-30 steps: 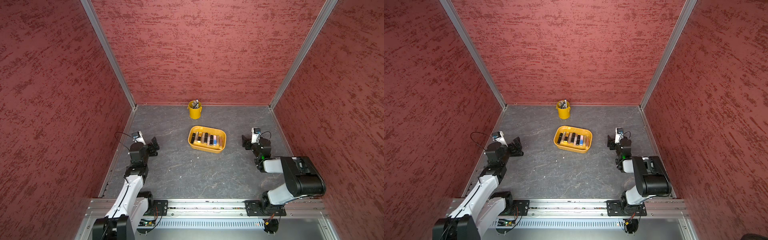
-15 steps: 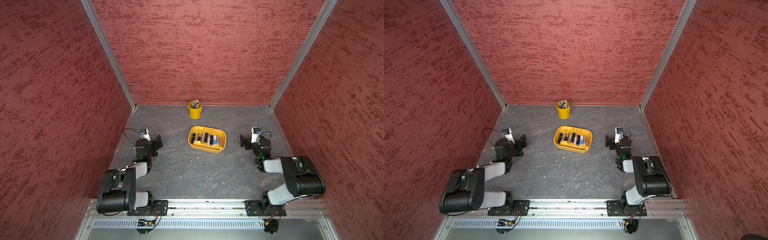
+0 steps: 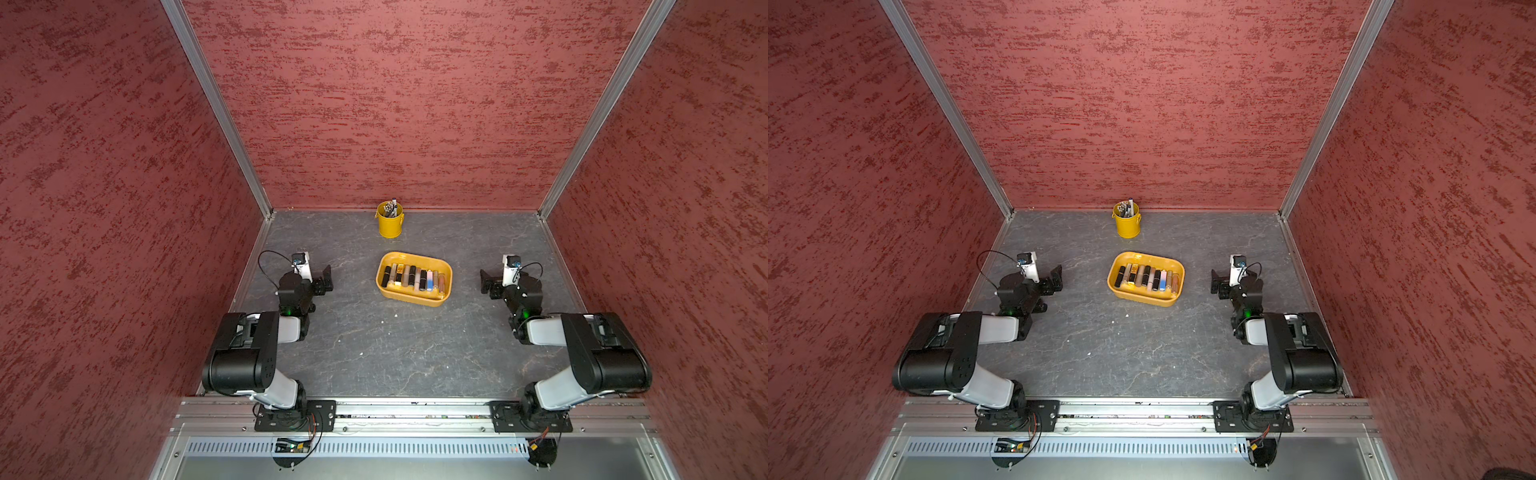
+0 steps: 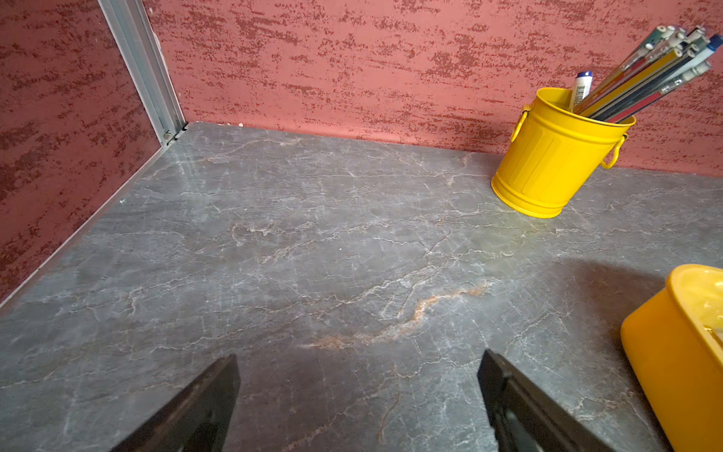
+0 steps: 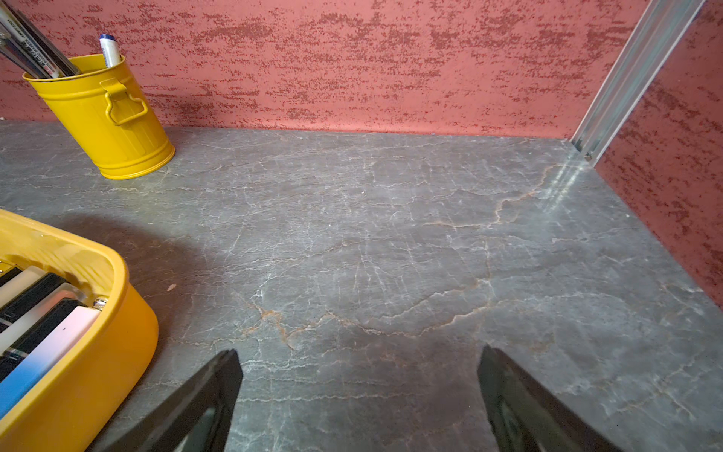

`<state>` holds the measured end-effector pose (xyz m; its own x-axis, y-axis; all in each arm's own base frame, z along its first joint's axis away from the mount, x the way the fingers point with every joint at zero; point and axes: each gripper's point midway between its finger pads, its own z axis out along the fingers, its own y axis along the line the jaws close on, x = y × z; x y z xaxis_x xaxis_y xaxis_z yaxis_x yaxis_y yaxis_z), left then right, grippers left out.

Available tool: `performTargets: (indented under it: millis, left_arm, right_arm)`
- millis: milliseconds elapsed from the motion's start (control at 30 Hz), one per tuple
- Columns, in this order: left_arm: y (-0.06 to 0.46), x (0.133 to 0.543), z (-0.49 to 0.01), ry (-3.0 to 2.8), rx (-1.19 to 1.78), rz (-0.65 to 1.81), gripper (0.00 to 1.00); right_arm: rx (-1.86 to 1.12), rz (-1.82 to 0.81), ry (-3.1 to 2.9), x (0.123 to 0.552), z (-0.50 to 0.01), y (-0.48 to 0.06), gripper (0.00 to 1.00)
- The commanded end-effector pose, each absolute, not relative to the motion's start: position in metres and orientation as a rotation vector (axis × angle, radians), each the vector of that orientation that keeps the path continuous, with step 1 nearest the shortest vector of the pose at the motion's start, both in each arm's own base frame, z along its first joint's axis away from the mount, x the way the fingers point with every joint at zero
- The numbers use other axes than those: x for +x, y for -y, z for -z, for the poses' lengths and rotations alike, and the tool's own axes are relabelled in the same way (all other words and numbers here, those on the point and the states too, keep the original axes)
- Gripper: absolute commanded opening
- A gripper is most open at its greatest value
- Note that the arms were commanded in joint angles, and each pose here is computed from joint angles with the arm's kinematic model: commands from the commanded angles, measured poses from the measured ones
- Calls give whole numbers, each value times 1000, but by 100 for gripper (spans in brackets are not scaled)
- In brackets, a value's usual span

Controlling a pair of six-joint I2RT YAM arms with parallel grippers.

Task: Put the lipstick into the storage box
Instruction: Reset both arms

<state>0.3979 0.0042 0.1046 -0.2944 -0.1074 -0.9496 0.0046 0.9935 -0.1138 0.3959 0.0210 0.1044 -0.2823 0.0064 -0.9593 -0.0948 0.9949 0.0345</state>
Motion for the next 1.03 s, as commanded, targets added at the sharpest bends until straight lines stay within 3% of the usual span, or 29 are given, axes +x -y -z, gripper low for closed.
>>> performTargets:
  millis: [0, 1000]
  left_arm:
    - [-3, 402, -114, -1838, -48, 108, 100]
    - [-3, 402, -115, -1836, -46, 103, 100]
  right_arm:
    - [-69, -98, -1809, 401, -118, -20, 99]
    - [-71, -99, -1810, 402, -118, -21, 99]
